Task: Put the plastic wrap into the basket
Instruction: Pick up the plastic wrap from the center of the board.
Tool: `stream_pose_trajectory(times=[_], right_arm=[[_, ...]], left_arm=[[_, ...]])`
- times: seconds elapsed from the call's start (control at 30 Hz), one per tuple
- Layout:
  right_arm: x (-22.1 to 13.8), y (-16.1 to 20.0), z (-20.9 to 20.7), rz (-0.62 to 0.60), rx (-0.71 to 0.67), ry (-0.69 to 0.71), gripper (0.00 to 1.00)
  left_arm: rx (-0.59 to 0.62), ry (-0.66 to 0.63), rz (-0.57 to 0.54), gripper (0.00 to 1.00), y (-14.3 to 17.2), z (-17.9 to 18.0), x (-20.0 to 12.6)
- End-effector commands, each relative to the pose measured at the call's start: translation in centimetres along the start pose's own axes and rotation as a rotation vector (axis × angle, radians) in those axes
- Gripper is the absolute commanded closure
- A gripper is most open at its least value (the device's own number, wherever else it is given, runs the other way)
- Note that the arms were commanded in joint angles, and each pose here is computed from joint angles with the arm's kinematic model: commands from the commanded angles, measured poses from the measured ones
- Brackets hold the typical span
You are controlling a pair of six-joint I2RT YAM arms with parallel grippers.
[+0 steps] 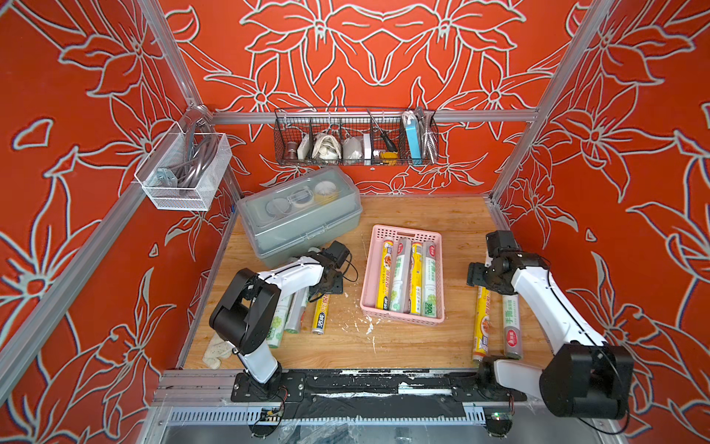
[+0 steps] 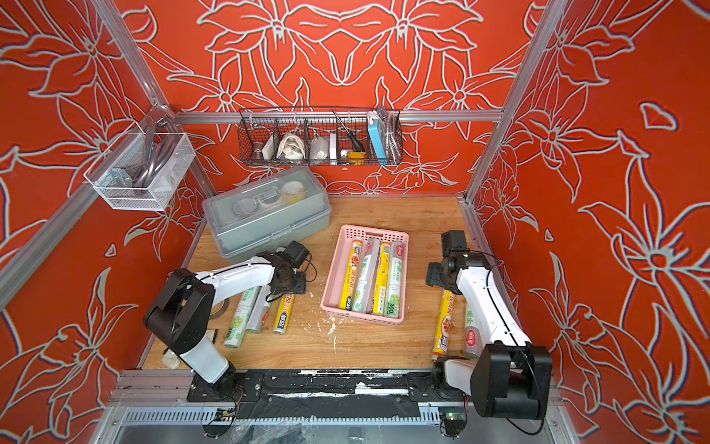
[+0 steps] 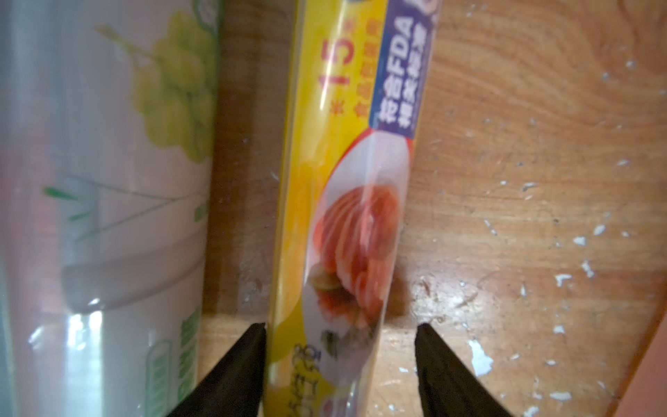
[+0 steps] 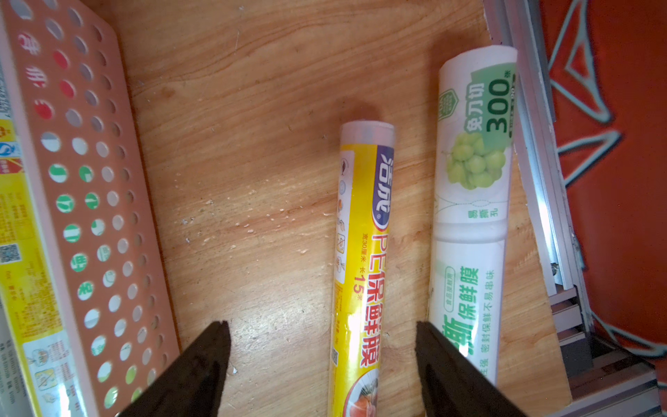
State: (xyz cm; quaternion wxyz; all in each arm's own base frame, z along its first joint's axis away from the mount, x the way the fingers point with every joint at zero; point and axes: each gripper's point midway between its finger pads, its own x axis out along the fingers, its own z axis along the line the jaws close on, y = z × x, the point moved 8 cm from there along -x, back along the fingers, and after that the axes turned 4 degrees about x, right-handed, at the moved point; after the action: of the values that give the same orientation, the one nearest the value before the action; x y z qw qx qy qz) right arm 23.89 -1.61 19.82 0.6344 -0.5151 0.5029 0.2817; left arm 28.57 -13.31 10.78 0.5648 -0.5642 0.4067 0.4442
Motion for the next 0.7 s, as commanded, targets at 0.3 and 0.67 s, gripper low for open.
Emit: stream_pose_trajectory(times=[0.3,0.67], right_arm=[[-0.5,-0.2,0.0,-0.009,0.003,-0.017,0.19],[-0.4,-0.1,0.0,-0.005,0.004,-0.021,0.19]], left_arm=[[-0.001,0.006,0.028,0.36,0.7,-0.7,0.6],[-0.011,0.025,0.048,0.41,1.3,-0.8,1.4]])
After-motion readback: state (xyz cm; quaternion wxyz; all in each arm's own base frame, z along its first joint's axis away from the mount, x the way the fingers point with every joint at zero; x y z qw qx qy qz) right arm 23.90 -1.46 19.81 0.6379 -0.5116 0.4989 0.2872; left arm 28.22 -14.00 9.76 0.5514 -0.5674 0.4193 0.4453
